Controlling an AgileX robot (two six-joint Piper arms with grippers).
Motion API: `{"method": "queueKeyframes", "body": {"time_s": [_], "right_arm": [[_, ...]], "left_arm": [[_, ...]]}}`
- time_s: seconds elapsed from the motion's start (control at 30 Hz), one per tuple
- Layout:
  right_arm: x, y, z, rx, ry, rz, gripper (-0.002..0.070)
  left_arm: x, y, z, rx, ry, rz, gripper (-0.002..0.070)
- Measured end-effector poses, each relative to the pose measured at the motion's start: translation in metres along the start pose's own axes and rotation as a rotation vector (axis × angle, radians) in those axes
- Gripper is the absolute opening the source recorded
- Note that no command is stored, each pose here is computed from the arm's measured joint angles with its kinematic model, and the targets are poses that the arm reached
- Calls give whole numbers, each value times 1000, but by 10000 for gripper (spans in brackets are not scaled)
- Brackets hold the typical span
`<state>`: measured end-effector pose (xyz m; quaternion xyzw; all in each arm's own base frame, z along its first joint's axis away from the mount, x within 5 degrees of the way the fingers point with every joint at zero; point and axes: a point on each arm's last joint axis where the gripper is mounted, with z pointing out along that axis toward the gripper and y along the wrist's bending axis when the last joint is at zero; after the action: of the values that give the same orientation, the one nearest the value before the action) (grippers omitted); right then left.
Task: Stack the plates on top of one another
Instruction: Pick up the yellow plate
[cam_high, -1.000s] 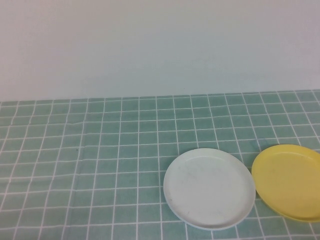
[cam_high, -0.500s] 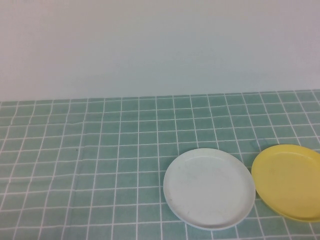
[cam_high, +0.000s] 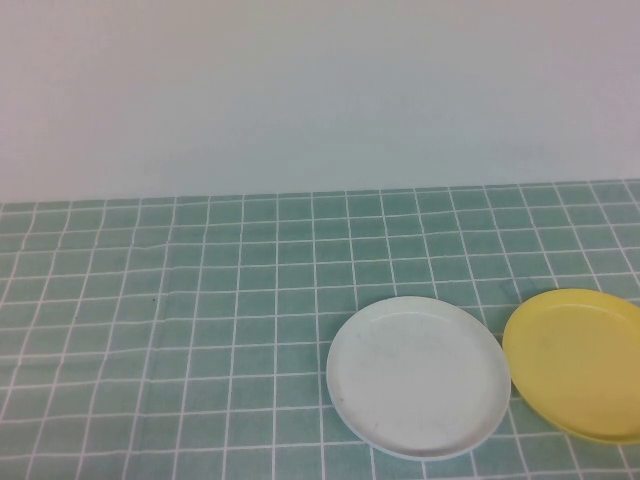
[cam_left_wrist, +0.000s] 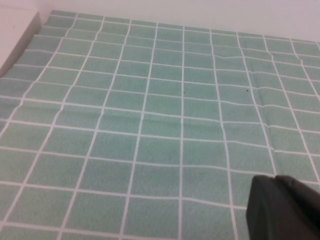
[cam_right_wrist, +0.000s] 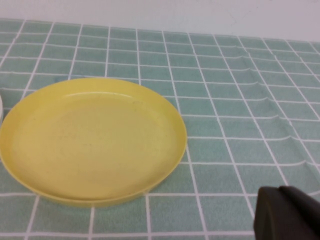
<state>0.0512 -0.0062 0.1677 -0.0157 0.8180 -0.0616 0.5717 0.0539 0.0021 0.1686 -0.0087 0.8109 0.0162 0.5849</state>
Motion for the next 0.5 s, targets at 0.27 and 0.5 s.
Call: {"method": "queueKeyframes", "body": {"time_s": [0.27, 0.5], "right_arm": [[-3, 0, 0, -5, -35, 19, -2], [-32, 0, -6, -38, -358, 189, -2]], "left_arm": [[0, 0, 0, 0, 0, 0, 0], [0, 0, 0, 0, 0, 0, 0]]}}
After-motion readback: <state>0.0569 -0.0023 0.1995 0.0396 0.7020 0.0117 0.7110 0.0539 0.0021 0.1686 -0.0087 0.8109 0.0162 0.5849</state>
